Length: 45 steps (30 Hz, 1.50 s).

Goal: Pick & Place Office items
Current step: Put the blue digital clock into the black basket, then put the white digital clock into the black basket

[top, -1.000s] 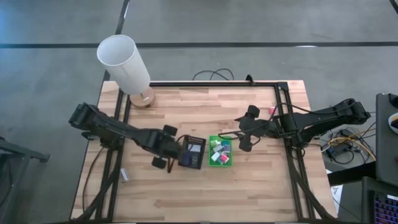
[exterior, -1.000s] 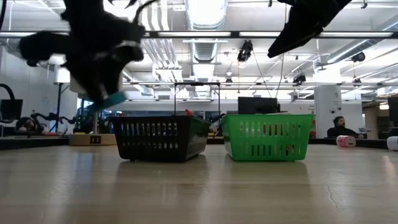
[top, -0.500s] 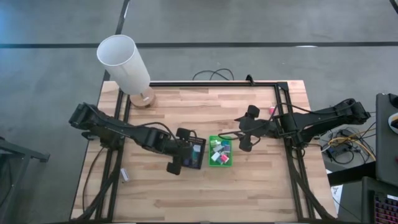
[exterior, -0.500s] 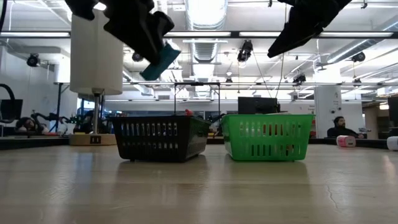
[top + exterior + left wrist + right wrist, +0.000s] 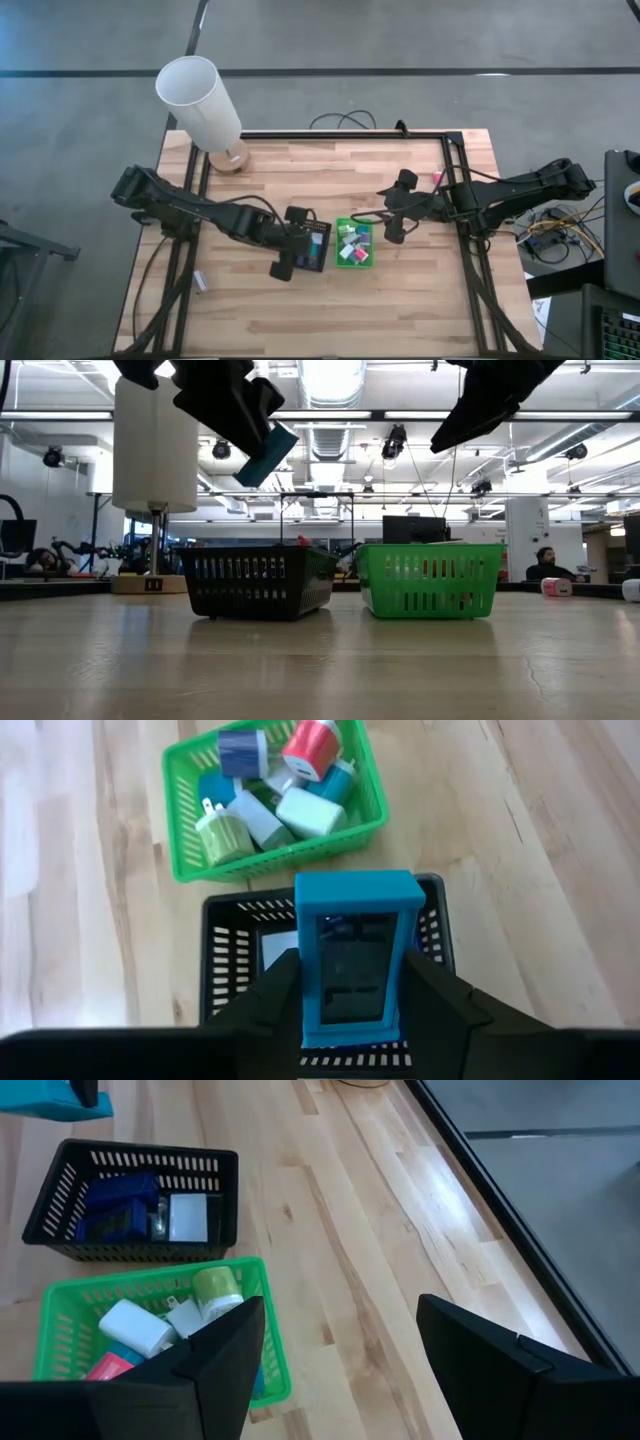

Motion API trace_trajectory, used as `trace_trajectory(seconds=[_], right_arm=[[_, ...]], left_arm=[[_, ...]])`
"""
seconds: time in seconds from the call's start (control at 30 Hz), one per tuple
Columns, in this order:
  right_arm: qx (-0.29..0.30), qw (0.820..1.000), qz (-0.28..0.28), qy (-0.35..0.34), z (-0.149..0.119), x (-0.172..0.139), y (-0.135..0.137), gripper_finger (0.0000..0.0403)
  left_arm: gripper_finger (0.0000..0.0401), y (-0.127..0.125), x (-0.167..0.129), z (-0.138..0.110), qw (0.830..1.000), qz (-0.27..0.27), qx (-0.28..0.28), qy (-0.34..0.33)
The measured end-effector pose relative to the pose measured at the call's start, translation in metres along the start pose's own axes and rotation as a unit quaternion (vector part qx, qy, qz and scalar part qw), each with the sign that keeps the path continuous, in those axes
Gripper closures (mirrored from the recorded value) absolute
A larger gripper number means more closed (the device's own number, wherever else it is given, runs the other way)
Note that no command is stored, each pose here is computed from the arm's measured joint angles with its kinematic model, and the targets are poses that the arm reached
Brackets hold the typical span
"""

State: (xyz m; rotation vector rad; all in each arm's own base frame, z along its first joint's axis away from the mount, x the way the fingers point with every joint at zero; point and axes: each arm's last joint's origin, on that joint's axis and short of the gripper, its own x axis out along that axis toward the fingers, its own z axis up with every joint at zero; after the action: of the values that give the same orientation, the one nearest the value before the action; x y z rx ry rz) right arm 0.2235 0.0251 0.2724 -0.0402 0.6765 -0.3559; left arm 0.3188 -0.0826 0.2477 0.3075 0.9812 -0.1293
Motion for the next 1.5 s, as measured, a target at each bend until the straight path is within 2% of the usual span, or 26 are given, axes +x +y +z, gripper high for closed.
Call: trace_trajectory(seconds=[0.1, 0.3, 0.4, 0.87, 1.03, 1.13, 1.3, 1.5], right_arm=[[0.0, 1.0, 0.0, 0.0, 0.0, 0.0, 0.0, 0.0143], [0.002, 1.0, 0.0, 0.0, 0.0, 0.0, 0.0, 0.0143], [0.002, 1.0, 0.0, 0.0, 0.0, 0.0, 0.0, 0.0146], [0.002, 1.0, 0.001, -0.001, 0.0, 0.0, 0.0, 0.0151], [0.002, 1.0, 0.001, -0.001, 0.0, 0.0, 0.0, 0.0151], [0.002, 1.0, 0.0, 0.001, -0.001, 0.001, 0.0, 0.0153], [0.001, 1.0, 0.0, 0.002, -0.002, 0.001, 0.0, 0.0153], [-0.001, 1.0, 0.0, 0.002, -0.002, 0.001, 0.0, 0.0154]], left_arm=[[0.0266, -0.001, 0.004, -0.004, 1.0, -0.006, -0.003, 0.005], [0.0177, -0.004, 0.014, -0.012, 0.999, -0.004, -0.035, -0.003], [0.0157, -0.004, 0.017, -0.015, 0.999, 0.005, -0.036, -0.001], [0.0154, -0.003, 0.017, -0.014, 0.999, 0.017, -0.04, -0.005], [0.0154, -0.003, 0.017, -0.017, 0.999, 0.016, -0.041, 0.008], [0.0154, -0.005, 0.016, -0.022, 0.997, 0.012, -0.061, 0.034], [0.0154, -0.01, 0.01, -0.034, 0.984, -0.028, -0.135, 0.112], [0.0154, -0.025, 0.005, -0.038, 0.943, -0.139, -0.249, 0.173]])
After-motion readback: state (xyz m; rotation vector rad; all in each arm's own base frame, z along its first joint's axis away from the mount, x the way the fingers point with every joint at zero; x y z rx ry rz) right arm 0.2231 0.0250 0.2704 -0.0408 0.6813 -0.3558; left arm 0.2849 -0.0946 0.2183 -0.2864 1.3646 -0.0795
